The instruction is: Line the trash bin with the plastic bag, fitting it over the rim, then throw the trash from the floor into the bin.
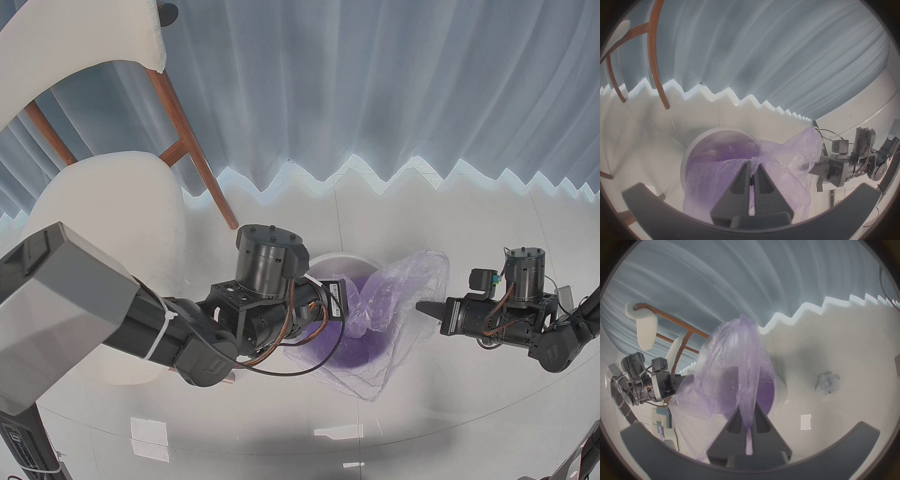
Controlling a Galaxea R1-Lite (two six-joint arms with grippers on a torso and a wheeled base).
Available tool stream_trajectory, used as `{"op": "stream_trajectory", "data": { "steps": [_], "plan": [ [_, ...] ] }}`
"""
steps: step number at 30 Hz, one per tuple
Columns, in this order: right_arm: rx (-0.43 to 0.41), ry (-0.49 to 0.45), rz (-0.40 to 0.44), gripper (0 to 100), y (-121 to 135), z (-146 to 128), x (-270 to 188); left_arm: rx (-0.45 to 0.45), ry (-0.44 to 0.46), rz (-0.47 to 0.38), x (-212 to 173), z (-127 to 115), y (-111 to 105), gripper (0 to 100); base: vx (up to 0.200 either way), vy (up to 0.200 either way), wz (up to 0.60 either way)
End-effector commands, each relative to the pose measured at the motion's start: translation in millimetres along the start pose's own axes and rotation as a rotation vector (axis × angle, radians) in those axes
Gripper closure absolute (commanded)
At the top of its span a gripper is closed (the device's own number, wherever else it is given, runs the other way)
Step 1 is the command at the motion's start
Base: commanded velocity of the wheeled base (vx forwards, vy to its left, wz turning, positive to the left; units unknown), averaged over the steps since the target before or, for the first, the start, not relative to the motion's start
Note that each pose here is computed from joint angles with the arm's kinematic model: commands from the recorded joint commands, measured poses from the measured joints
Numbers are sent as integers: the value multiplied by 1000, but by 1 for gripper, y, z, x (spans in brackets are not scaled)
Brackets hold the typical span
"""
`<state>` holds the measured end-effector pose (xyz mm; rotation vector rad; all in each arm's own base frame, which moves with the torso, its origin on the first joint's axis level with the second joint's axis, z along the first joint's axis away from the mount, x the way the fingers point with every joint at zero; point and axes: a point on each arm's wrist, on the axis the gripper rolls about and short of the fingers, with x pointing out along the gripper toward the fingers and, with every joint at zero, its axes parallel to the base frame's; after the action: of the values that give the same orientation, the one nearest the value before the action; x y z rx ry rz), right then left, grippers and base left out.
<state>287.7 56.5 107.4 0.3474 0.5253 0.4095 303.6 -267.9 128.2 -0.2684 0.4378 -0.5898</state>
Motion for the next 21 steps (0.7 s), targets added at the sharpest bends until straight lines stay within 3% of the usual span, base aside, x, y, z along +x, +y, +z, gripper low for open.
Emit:
{"op": "stream_trajectory", "data": {
  "steps": [1,7,10,21],
  "plan": [
    [-16,30,40,100,8,-3,30,0,-17,15,13,1,0,100,0,0,0],
    [-24,-4,52,100,8,12,49,-2,-21,16,17,1,-1,100,0,0,0],
    [-21,-36,36,100,-2,22,60,-9,-33,64,24,6,9,100,0,0,0],
    [-14,-154,-27,100,-32,81,67,-41,-186,188,44,62,32,100,0,0,0]
  ]
}}
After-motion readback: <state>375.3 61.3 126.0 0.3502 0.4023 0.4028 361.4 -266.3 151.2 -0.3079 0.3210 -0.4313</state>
